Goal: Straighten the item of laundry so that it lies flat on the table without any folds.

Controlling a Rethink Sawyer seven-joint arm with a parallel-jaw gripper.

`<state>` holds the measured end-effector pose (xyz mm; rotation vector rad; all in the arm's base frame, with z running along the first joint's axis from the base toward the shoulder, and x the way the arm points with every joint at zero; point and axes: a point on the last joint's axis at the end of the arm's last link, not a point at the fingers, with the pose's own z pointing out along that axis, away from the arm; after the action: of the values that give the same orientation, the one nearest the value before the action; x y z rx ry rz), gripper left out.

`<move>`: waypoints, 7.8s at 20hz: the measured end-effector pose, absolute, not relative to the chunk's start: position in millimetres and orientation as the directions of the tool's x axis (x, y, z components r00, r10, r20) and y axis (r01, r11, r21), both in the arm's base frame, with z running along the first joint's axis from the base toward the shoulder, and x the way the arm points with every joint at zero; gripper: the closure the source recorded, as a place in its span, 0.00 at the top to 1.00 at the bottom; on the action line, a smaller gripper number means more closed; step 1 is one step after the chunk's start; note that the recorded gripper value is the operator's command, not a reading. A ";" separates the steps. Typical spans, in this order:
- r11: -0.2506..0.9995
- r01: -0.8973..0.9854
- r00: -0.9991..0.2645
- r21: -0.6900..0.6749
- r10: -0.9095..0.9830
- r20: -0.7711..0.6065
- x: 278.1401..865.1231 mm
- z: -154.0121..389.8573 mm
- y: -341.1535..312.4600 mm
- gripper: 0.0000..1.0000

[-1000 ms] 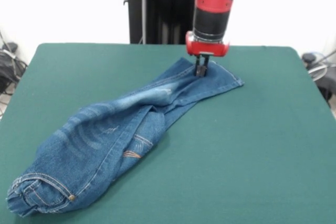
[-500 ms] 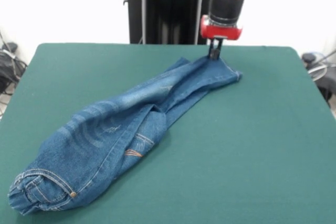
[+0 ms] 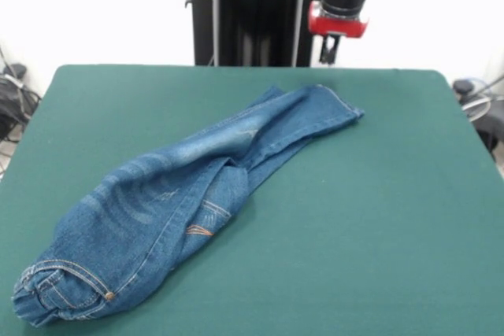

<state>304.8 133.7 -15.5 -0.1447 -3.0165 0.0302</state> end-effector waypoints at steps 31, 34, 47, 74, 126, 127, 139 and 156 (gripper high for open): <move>0.966 0.259 -0.966 -0.013 0.259 0.002 390.3 13.3 67.6 0.00; 0.961 0.277 -0.961 -0.013 0.277 -0.018 403.4 9.8 57.4 0.00; 0.927 0.376 -0.923 0.013 0.376 -0.082 446.8 1.1 0.1 0.00; 0.904 0.424 -0.903 0.061 0.427 -0.051 478.0 -0.3 -70.0 0.00; 0.870 0.489 -0.857 0.062 0.493 -0.150 566.9 19.1 -176.6 0.00; 0.870 0.490 -0.856 0.062 0.493 -0.157 570.7 18.6 -179.3 0.00; 0.868 0.493 -0.848 0.059 0.494 -0.191 593.0 18.5 -195.9 0.00; 0.876 0.478 -0.852 0.055 0.478 -0.214 610.1 24.0 -195.4 0.00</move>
<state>610.1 -195.4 24.0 -0.8417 -3.2575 -0.0001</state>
